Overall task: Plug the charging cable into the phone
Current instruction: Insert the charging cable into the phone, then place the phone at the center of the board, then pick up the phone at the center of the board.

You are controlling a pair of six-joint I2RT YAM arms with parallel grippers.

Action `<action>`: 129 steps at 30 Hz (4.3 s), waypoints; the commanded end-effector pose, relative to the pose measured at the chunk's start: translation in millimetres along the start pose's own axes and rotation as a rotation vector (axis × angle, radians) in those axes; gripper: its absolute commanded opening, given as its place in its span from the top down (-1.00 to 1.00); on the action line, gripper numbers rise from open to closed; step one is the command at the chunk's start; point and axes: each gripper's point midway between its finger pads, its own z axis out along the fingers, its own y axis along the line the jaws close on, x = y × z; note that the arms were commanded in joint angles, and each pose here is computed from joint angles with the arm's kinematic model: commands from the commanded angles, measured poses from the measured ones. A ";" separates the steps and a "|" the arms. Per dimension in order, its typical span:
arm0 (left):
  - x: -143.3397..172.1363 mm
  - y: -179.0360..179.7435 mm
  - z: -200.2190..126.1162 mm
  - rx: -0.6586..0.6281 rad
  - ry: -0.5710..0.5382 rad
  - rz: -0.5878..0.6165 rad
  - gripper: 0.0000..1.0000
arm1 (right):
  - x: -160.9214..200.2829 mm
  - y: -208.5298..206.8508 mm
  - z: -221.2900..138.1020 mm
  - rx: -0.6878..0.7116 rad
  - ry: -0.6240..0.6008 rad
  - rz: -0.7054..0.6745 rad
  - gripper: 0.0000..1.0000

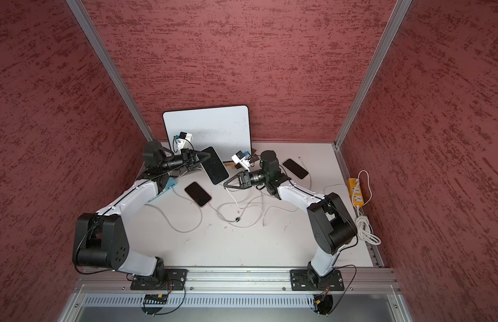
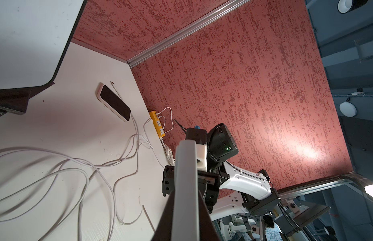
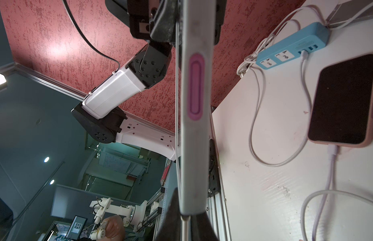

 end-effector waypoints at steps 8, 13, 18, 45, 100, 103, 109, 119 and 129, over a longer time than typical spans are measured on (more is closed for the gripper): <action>33.0 -17.6 11.2 0.063 0.134 -0.005 1.00 | -53.2 23.9 -5.2 -0.004 -0.152 -0.208 1.00; 34.6 -18.0 12.9 0.066 0.139 -0.004 1.00 | -56.2 20.6 -4.5 -0.004 -0.162 -0.209 1.00; 29.5 -16.8 11.5 0.058 0.123 -0.003 1.00 | -56.6 16.3 -5.5 0.001 -0.152 -0.185 0.88; 62.5 194.4 56.9 -0.381 0.103 -0.322 0.99 | 15.8 -119.8 -140.6 0.959 -0.234 0.147 -0.48; 154.4 111.5 -10.3 -0.685 0.056 -0.072 -0.68 | -60.6 -311.1 -367.6 1.564 0.199 0.097 -0.92; 155.5 116.5 -8.7 -0.690 0.062 -0.077 -0.68 | -53.5 -315.1 -371.6 1.545 0.194 0.121 -0.92; 158.9 122.0 -3.9 -0.691 0.077 -0.080 -0.68 | -35.8 -328.6 -366.9 1.509 0.223 0.172 -0.92; 159.2 122.4 -4.6 -0.694 0.078 -0.074 -0.68 | -15.7 -334.0 -355.3 1.442 0.242 0.245 -0.90; 160.3 122.9 -3.7 -0.689 0.081 -0.076 -0.68 | -5.2 -311.8 -342.5 1.379 0.163 0.370 -0.89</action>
